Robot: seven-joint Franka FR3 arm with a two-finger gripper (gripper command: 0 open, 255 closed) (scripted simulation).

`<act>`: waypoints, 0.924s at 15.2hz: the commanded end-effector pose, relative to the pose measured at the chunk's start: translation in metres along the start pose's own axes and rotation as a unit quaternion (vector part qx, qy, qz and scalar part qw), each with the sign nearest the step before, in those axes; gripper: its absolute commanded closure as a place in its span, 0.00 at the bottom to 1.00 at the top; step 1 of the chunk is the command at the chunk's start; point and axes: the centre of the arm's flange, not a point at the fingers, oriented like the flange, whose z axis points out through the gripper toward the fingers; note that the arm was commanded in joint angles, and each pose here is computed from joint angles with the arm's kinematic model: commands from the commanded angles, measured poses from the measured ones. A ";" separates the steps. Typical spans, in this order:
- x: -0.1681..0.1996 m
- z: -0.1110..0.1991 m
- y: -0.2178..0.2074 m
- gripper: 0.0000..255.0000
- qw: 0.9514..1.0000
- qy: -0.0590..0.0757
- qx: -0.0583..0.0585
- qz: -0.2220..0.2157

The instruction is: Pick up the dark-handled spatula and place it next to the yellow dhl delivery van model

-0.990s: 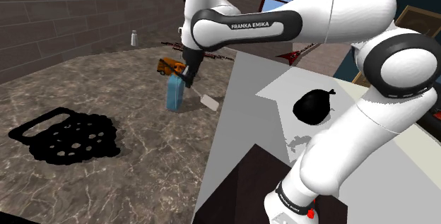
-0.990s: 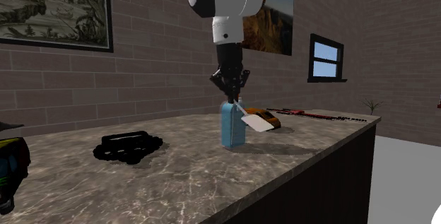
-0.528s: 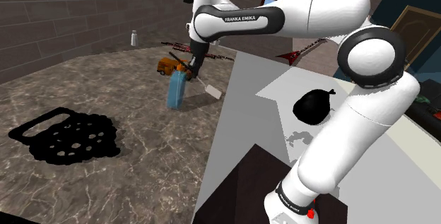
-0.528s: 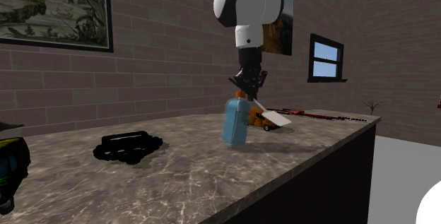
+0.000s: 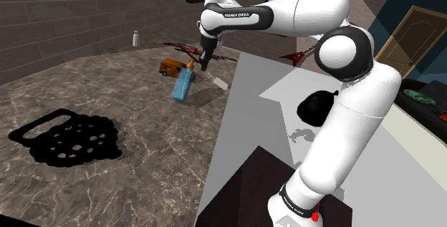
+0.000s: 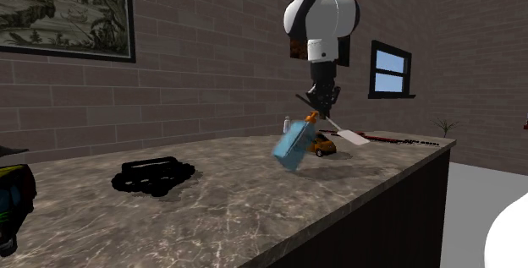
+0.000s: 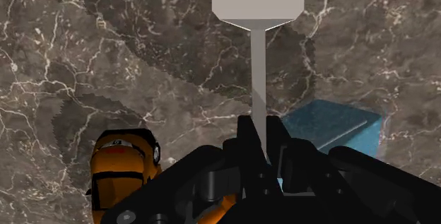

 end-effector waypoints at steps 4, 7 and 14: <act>0.006 0.010 0.066 1.00 1.000 0.000 0.000 0.000; 0.009 0.019 0.098 1.00 1.000 0.000 0.000 0.000; 0.007 0.056 0.093 1.00 1.000 0.000 0.000 0.000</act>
